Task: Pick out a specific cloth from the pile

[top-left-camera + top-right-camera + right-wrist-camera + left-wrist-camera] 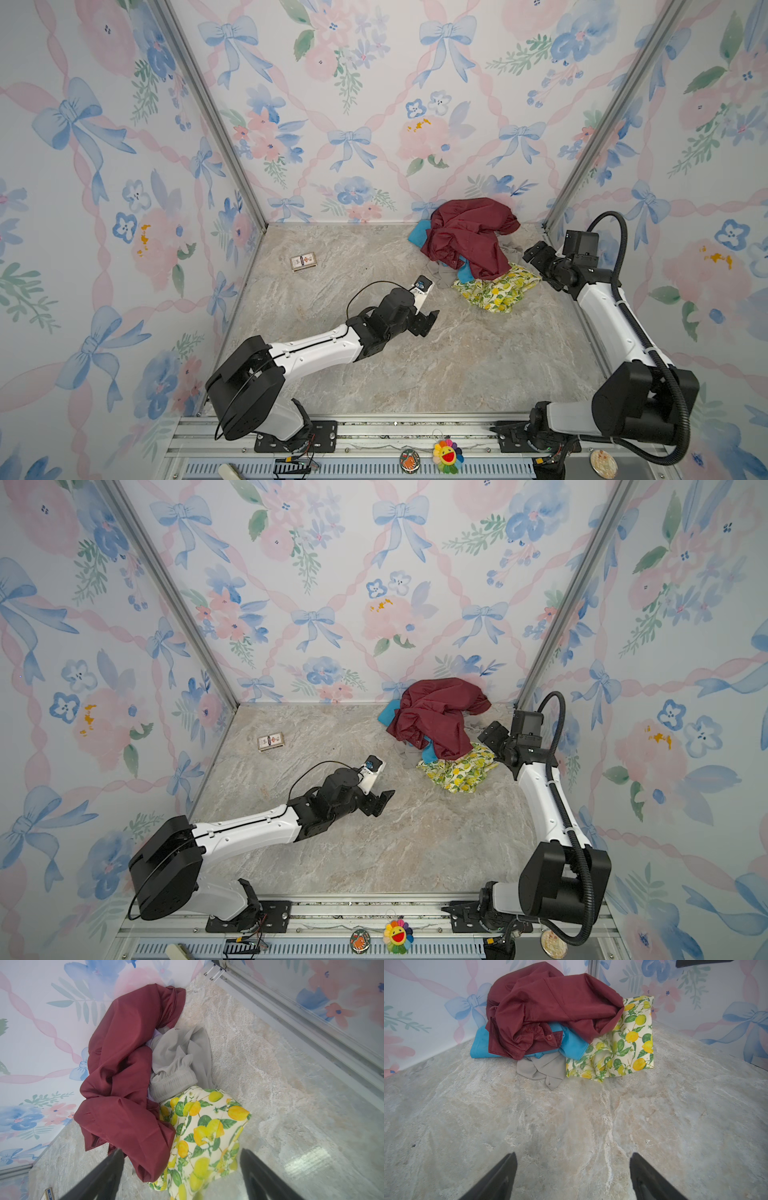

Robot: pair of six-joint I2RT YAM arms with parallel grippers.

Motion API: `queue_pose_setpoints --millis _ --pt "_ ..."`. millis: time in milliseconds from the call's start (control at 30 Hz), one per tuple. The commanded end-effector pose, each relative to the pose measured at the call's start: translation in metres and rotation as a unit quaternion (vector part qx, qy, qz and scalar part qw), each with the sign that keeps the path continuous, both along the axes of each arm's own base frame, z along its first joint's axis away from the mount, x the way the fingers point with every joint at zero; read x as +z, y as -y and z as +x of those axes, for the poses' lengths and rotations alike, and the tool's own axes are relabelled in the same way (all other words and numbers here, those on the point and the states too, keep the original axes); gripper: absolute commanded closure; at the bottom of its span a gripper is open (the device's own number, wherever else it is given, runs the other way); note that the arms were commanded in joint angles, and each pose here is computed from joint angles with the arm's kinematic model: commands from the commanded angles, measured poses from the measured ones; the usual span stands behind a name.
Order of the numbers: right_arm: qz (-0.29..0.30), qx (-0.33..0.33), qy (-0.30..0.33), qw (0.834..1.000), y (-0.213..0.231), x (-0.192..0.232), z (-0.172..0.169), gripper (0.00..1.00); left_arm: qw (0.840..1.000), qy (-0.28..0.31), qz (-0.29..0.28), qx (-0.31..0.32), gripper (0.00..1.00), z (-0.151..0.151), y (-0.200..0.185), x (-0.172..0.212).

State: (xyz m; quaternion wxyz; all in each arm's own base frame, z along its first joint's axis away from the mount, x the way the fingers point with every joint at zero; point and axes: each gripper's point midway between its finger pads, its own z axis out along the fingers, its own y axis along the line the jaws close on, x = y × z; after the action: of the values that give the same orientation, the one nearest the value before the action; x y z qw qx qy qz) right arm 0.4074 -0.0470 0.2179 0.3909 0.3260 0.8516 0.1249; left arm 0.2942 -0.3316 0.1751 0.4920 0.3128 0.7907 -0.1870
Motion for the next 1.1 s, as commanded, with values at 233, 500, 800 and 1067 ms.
queue_pose_setpoints --millis 233,500,800,1067 --pt "-0.052 0.056 -0.041 0.996 -0.013 -0.005 0.013 0.12 1.000 0.012 -0.015 -0.022 0.14 -0.005 0.006 0.019" --pt "-0.050 0.067 -0.054 0.995 -0.012 -0.013 0.030 0.15 1.000 0.002 -0.011 -0.022 0.15 -0.005 0.008 0.010" --pt "-0.039 0.085 -0.074 0.993 -0.012 -0.032 0.050 0.21 0.996 -0.030 -0.077 -0.014 0.17 0.008 0.004 0.021" --pt "-0.060 0.089 -0.075 0.991 -0.013 -0.027 0.056 0.27 0.990 -0.044 -0.125 0.055 0.18 0.048 -0.034 0.027"
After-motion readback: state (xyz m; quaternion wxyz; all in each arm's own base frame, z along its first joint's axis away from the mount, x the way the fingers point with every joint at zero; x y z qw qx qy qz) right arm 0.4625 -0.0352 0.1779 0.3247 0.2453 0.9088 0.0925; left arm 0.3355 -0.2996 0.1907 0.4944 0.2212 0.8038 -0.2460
